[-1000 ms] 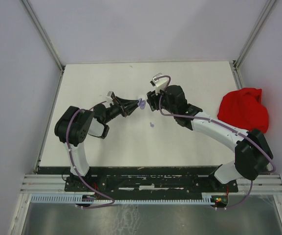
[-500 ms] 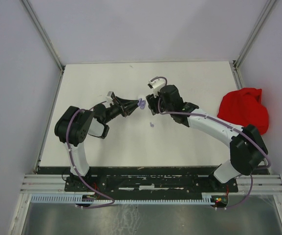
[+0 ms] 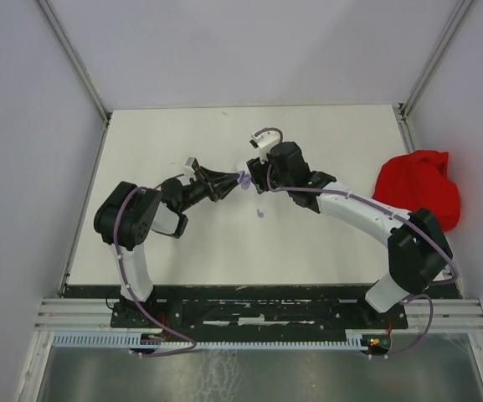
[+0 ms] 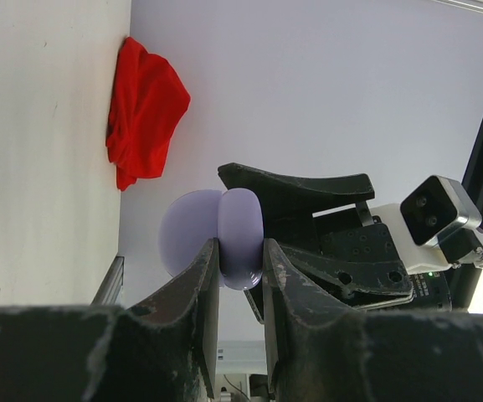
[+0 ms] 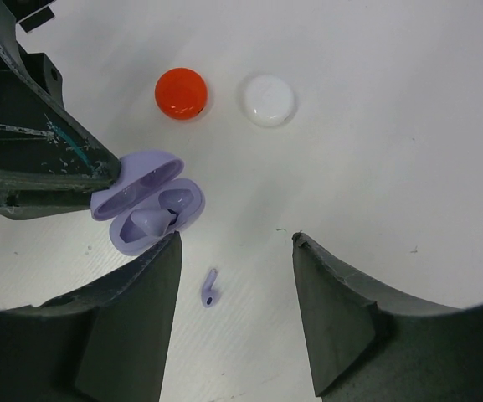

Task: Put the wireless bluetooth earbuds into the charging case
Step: Adjust the earbud with the charging case.

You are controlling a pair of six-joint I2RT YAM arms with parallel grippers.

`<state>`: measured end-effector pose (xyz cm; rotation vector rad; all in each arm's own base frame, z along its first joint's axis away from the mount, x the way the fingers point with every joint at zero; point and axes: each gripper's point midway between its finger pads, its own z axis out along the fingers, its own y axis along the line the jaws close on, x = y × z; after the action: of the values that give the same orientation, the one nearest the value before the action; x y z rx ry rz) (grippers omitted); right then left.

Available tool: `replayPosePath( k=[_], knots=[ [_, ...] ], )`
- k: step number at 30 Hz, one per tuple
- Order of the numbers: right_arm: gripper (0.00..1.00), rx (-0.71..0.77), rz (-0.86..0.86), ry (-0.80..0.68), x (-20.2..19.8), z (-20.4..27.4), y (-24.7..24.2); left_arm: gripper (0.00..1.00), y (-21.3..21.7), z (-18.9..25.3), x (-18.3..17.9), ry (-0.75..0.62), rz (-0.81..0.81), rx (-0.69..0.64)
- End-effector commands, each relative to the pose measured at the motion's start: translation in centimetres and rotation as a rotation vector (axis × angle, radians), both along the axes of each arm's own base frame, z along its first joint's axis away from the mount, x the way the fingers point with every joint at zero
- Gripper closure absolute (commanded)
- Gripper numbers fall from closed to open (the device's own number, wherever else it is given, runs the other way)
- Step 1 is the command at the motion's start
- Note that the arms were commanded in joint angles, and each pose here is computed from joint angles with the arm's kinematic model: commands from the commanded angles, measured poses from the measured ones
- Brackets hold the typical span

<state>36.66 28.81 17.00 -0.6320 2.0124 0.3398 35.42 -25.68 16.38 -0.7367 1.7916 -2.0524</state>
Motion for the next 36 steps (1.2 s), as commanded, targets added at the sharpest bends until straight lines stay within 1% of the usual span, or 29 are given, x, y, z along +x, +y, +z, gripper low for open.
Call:
replayPosePath(
  k=[1,20,36],
  knots=[
    [0.36,0.049,-0.008,-0.045,1.1,2.5,1.0,0.97,-0.3,1.3,-0.9,-0.063,-0.025,-0.015],
    [0.36,0.078,0.033,-0.026,0.6,2.9,1.9,0.97,-0.6,1.2,-0.7,-0.062,-0.026,-0.016],
    [0.36,0.079,0.031,-0.023,1.0,2.9,2.3,0.97,-0.8,1.0,-0.8,-0.058,-0.03,-0.017]
  ],
)
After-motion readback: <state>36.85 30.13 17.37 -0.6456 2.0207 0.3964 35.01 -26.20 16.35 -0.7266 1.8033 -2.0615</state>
